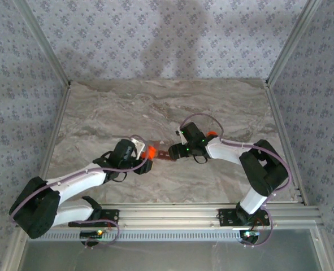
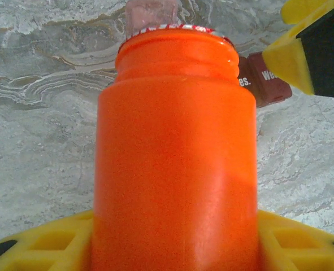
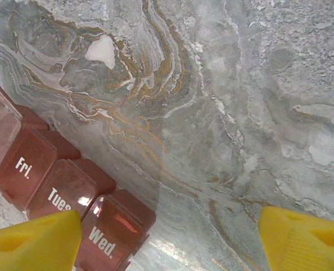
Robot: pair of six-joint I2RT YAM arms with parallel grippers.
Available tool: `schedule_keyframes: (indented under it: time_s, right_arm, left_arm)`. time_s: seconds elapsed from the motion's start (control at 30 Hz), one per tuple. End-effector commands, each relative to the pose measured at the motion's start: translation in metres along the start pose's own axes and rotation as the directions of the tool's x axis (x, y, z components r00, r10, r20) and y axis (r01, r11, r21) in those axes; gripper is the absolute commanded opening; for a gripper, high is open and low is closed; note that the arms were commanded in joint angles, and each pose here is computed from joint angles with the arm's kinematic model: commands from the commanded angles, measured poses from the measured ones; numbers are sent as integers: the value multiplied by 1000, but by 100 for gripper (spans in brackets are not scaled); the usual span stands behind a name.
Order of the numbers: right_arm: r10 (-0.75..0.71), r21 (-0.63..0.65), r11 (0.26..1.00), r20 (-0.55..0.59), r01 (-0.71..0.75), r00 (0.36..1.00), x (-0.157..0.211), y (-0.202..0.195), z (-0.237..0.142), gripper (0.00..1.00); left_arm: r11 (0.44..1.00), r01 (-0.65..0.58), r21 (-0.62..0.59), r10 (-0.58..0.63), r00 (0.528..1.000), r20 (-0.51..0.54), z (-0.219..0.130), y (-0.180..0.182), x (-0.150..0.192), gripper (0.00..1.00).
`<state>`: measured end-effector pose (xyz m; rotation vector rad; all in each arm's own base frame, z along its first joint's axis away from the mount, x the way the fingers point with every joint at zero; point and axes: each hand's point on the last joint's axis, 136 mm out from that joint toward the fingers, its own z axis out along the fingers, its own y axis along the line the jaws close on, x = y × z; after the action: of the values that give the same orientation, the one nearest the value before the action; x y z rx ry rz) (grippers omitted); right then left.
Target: Sort the pills into containers
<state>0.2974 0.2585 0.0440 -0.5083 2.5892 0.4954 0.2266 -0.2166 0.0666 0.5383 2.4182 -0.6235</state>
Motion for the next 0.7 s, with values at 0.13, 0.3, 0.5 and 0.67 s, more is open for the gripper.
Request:
schedule_keyframes:
  time_s: [0.13,0.3,0.5,0.67]
  right_arm:
    - [-18,31,999,-23,18,1000,4,-4,6,83]
    - [-23,43,999,-37,25,999,8,-5,9,83]
    - [-30,56,998,-48,32,998,12,-7,11,83]
    - [-28,59,998,-51,31,998,12,-7,12,82]
  left_arm:
    - [999,-5,34,4,1000,7,0,-12,-15,0]
    - [999,-3,36,3,1000,-8,3,-12,-14,0]
    - [1000,-9,20,10,998,-61,6,-10,-8,0]
    - [1000,-6,7,6,995,-95,6,-9,-4,0]
